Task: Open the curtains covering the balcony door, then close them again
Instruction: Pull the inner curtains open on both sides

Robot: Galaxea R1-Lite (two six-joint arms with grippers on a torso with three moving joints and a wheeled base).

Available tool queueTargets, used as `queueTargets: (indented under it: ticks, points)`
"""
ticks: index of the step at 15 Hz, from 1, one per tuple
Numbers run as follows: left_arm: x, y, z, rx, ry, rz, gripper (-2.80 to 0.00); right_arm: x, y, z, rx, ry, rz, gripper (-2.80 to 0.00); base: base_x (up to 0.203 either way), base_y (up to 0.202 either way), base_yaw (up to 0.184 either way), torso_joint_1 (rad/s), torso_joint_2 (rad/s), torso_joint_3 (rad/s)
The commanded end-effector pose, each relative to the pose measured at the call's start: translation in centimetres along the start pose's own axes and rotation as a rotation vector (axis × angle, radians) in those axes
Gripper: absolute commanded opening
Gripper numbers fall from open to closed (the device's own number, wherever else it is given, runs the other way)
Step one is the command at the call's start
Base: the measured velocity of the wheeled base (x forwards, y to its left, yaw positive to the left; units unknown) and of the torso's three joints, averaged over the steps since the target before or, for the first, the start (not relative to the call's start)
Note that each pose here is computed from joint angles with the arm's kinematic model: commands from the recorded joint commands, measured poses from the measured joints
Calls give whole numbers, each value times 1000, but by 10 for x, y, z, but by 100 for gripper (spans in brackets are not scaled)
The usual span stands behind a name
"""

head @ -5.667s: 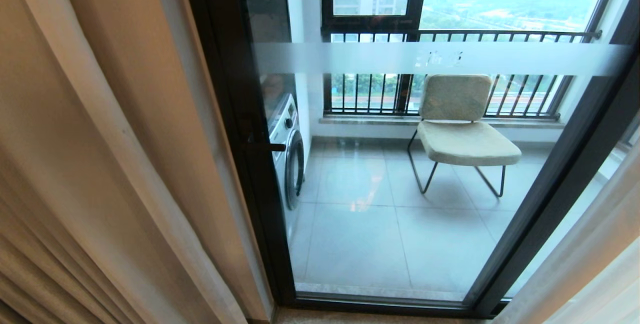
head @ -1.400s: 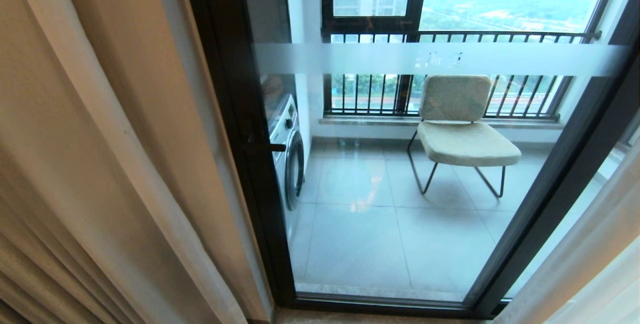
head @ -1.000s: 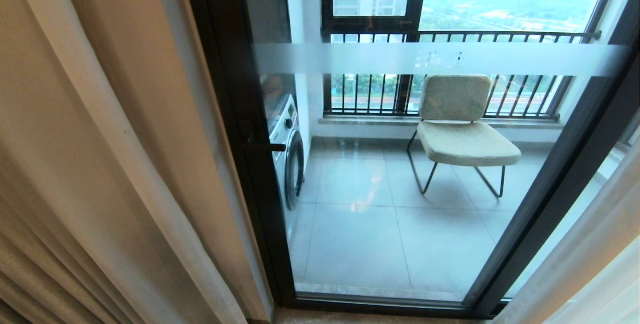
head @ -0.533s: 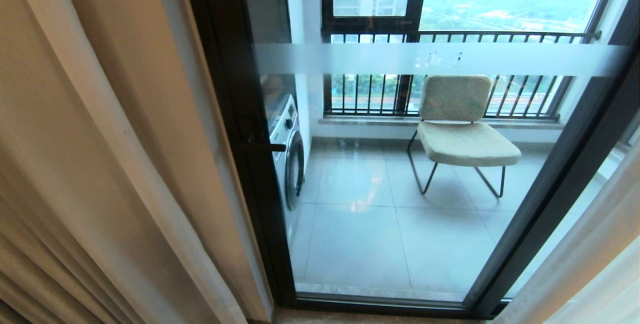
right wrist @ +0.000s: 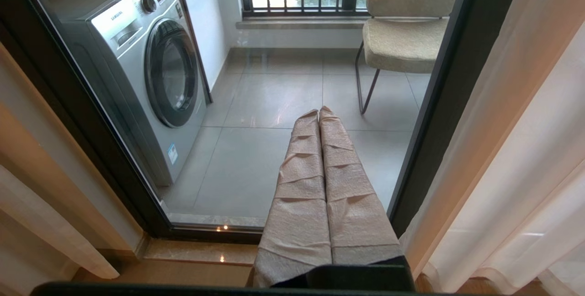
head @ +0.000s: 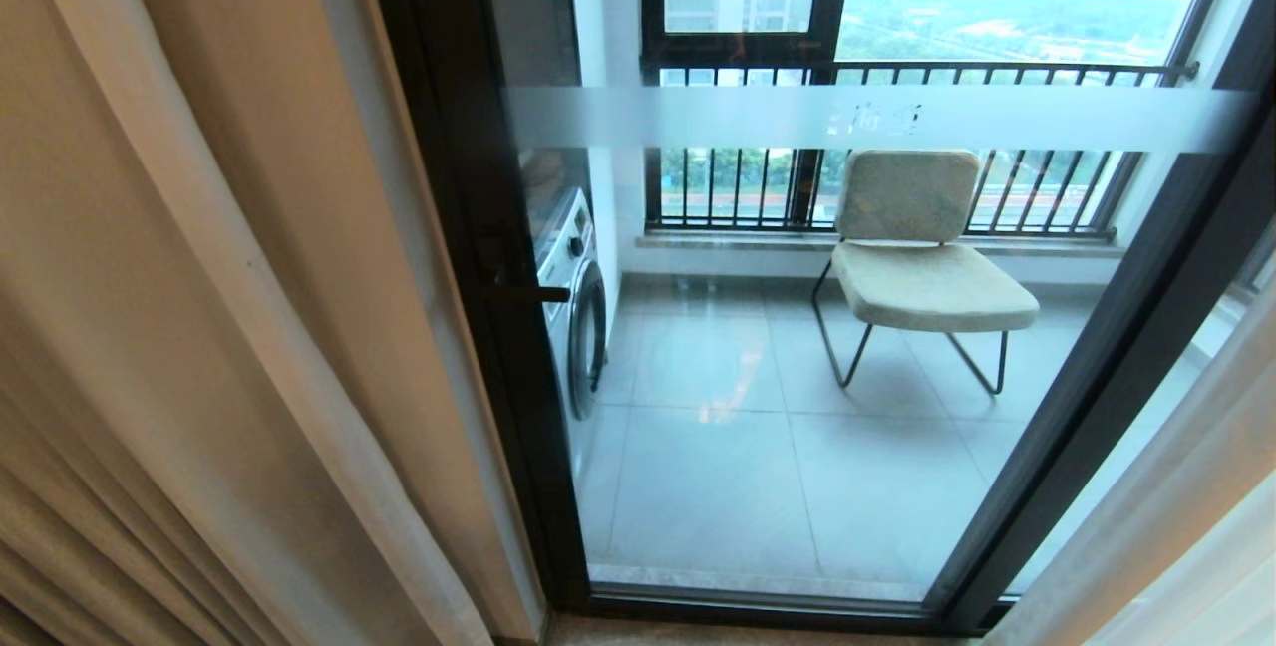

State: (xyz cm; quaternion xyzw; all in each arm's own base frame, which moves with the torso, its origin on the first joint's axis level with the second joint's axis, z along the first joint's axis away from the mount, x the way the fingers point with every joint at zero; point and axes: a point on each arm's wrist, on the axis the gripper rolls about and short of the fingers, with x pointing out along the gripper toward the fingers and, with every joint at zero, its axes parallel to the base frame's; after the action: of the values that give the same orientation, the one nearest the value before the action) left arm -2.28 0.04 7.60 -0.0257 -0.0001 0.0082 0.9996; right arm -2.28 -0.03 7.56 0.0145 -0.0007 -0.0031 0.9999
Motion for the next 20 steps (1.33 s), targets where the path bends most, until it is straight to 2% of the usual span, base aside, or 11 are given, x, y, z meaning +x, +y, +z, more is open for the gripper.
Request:
queueTargets:
  ticks: [1,16,20]
  points:
    - [0,0,0,-1,-2,0,-280,0,0,0,0,0,0,-280,0,0,0,0,0,0]
    - [0,0,0,-1,-2,0,-280,0,0,0,0,0,0,-280,0,0,0,0,0,0]
    - [0,0,0,-1,-2,0,-280,0,0,0,0,0,0,-280,0,-144,6,3,2,4]
